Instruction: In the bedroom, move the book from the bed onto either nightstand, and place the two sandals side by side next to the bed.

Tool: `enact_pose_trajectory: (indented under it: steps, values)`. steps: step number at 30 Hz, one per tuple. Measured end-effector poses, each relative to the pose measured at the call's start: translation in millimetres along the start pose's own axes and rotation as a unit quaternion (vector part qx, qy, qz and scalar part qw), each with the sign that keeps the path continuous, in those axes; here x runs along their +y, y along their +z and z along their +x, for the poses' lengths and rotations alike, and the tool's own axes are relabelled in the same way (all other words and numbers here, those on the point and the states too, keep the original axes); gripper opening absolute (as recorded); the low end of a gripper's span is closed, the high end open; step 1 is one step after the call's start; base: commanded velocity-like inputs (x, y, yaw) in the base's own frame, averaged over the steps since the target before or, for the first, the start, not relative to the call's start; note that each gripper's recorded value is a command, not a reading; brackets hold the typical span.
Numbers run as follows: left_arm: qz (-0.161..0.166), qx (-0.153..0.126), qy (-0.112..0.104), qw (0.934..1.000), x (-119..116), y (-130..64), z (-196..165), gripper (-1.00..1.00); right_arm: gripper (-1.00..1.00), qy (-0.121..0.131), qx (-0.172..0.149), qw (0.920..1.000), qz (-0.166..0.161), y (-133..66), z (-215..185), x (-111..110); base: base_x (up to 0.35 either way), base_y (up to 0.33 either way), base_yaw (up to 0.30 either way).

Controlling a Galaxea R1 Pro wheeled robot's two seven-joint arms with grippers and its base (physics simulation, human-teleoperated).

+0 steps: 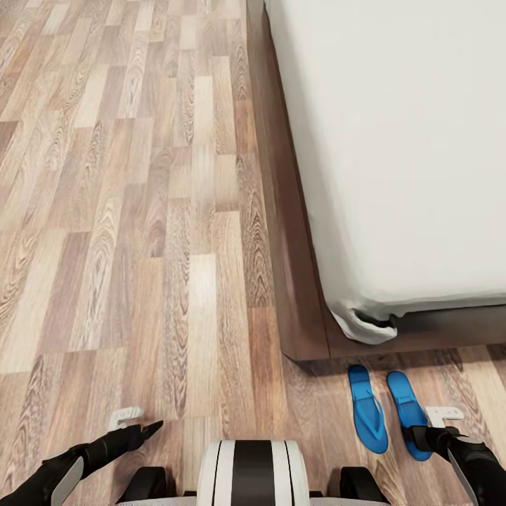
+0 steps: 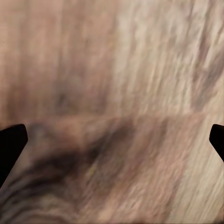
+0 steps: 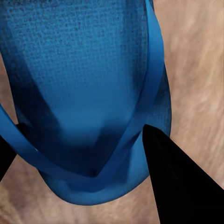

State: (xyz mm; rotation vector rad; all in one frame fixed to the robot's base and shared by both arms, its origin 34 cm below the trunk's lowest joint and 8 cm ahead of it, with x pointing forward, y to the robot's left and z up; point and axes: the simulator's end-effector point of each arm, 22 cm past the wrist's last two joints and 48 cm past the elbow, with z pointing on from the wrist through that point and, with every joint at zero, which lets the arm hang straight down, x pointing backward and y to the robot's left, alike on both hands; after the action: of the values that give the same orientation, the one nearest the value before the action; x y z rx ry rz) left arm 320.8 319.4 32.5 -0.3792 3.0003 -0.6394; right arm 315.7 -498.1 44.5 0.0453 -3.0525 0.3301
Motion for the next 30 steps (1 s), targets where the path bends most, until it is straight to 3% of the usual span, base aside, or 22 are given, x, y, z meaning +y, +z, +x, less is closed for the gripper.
enact_pose_trajectory:
  steps: [26, 28, 30]
  values:
    - [-0.004, -0.001, -0.002, 1.0, 6.3, 0.1, 0.7, 1.0, -1.0, -0.002, 0.005, 1.0, -0.001, 3.3, 4.6, 1.4, 0.0, 0.0, 0.0]
    - [-0.004, -0.001, -0.002, 1.0, 6.2, 0.1, 0.7, 1.0, -1.0, -0.003, -0.004, 1.0, -0.002, 3.0, -0.5, 1.9, 0.0, 0.0, 0.0]
    - [-0.004, -0.001, -0.003, 1.0, 6.3, 0.1, 0.7, 1.0, -1.0, -0.013, -0.036, 0.9993, -0.002, 0.6, -20.0, 0.9, 0.0, 0.0, 0.0]
